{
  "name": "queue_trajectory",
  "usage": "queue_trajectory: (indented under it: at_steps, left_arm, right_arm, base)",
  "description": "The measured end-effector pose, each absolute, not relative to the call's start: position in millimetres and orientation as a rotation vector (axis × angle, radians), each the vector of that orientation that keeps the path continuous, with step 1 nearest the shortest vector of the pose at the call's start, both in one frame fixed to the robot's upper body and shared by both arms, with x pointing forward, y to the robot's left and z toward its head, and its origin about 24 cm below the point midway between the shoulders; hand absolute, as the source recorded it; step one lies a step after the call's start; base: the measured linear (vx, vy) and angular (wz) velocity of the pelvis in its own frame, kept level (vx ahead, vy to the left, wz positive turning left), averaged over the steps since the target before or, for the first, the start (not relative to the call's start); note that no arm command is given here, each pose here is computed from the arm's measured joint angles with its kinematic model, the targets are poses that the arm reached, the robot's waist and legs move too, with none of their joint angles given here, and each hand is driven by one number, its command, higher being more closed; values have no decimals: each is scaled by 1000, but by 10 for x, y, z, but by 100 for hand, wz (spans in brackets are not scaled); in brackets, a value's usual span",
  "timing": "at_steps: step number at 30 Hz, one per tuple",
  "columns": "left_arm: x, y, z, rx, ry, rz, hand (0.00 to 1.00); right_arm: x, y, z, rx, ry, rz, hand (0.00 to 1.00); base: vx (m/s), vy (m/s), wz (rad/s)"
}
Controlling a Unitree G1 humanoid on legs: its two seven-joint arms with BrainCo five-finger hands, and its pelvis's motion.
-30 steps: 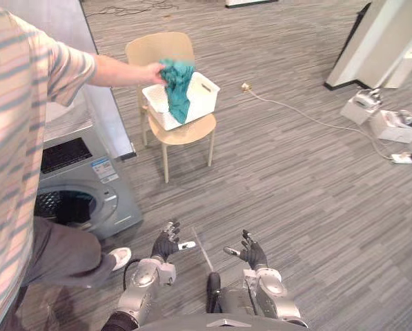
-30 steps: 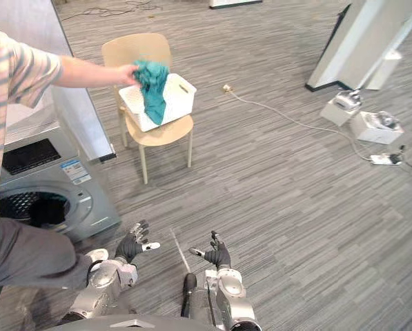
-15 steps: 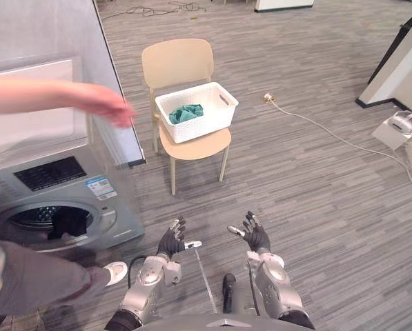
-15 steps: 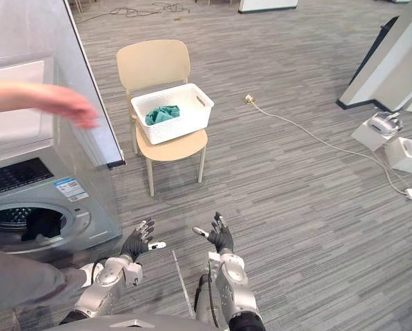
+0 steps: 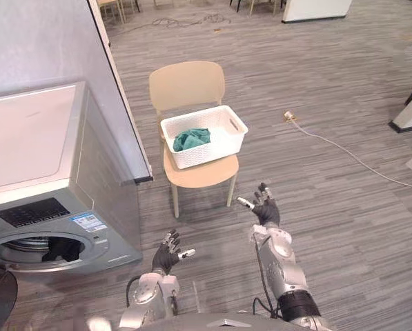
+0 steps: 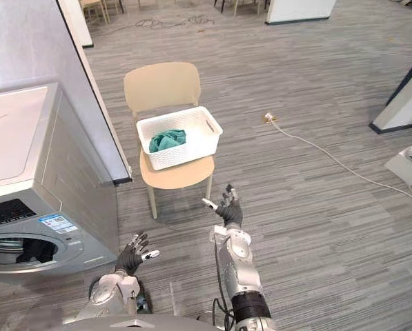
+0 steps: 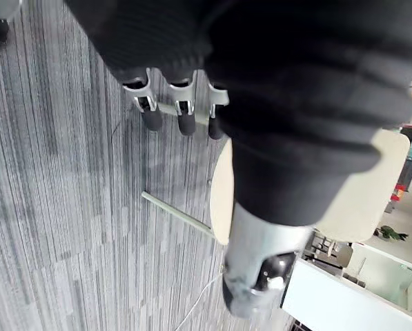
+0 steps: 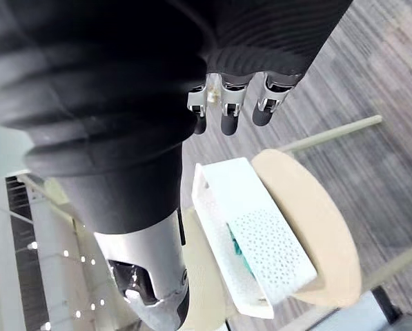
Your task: Pick up the laundry basket with both hands and put the clothes into the washing machine.
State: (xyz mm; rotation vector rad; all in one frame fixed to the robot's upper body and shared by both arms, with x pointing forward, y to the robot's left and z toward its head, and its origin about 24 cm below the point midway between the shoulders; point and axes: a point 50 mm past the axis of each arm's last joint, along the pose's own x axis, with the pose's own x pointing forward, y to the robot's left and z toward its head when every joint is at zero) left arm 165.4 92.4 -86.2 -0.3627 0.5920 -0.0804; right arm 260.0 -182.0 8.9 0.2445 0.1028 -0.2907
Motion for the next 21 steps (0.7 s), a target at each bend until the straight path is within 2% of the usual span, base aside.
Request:
queue_trajectory:
  at_steps: [6,11,18,21]
  left_arm:
    - [1608,996,-925,-376,636,-20,0]
    - [1629,1155,-956,-299,644,-13,0]
    - [1781,1168,-850,-328,590,-3,0]
    - [1828,1227,-833,-347,578,20,0]
  right_arm:
    - [2693,-1780,222,151,59,-310,0]
    - [2661,-1707,157,153,96,-310,0]
    - [2553,-1862,52,126,143,-360,0]
    - [2506,-1918,-12,25,194,-343,0]
  base:
    - [404,242,-9]
    - [391,97,18]
    - [222,-114,35]
    - [167,-316,36]
